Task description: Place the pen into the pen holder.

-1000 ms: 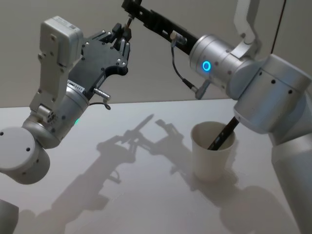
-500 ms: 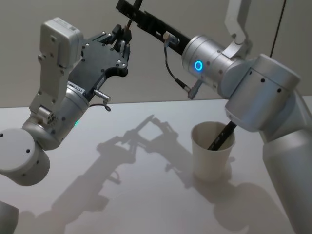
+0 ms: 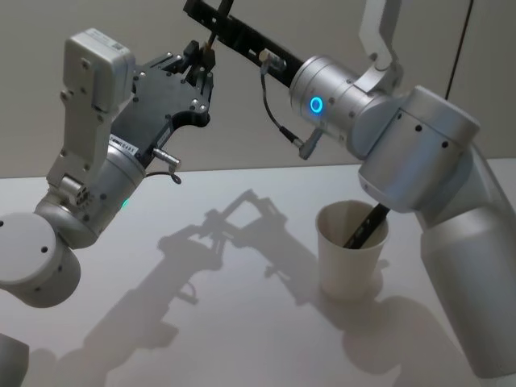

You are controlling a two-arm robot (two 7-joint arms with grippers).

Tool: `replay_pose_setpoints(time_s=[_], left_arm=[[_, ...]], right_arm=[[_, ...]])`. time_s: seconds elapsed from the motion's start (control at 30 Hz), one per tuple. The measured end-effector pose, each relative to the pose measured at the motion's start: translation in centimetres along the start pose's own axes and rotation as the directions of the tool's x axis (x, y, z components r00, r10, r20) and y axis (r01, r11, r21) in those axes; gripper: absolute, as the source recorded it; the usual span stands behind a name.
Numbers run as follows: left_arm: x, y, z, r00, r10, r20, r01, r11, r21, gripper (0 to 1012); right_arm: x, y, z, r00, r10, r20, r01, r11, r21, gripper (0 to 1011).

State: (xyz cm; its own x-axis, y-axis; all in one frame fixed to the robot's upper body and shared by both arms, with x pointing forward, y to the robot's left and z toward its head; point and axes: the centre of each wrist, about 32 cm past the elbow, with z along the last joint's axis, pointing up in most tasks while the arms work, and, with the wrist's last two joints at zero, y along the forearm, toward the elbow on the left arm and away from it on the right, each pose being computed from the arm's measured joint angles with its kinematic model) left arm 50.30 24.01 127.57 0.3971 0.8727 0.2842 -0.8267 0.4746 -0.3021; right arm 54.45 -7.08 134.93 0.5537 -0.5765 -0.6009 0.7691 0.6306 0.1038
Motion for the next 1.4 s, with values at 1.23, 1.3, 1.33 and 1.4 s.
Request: replay_pose_setpoints(time_s=[1.23, 1.3, 1.33, 1.4], left_arm=[[0.09, 0.03, -0.06, 1.0000, 0.003, -0.002, -0.003, 1.0000, 0.004, 154], [0.10, 0.03, -0.06, 1.0000, 0.003, -0.002, -0.003, 1.0000, 0.004, 154], [0.09, 0.03, -0.06, 1.0000, 0.003, -0.002, -0.003, 1.0000, 0.004, 155], [0.10, 0.03, -0.06, 1.0000, 0.003, -0.002, -0.003, 1.0000, 0.004, 154]], right_arm=[[-0.12, 0.58, -0.23, 1.000, 0.006, -0.002, -0.006, 1.000, 0.001, 131], [-0.11, 0.59, -0.23, 1.000, 0.006, -0.002, -0.006, 1.000, 0.001, 131], [-0.11, 0.59, -0.23, 1.000, 0.006, -0.002, -0.006, 1.000, 0.001, 131], [-0.11, 0.59, -0.23, 1.000, 0.006, -0.002, -0.006, 1.000, 0.001, 131]])
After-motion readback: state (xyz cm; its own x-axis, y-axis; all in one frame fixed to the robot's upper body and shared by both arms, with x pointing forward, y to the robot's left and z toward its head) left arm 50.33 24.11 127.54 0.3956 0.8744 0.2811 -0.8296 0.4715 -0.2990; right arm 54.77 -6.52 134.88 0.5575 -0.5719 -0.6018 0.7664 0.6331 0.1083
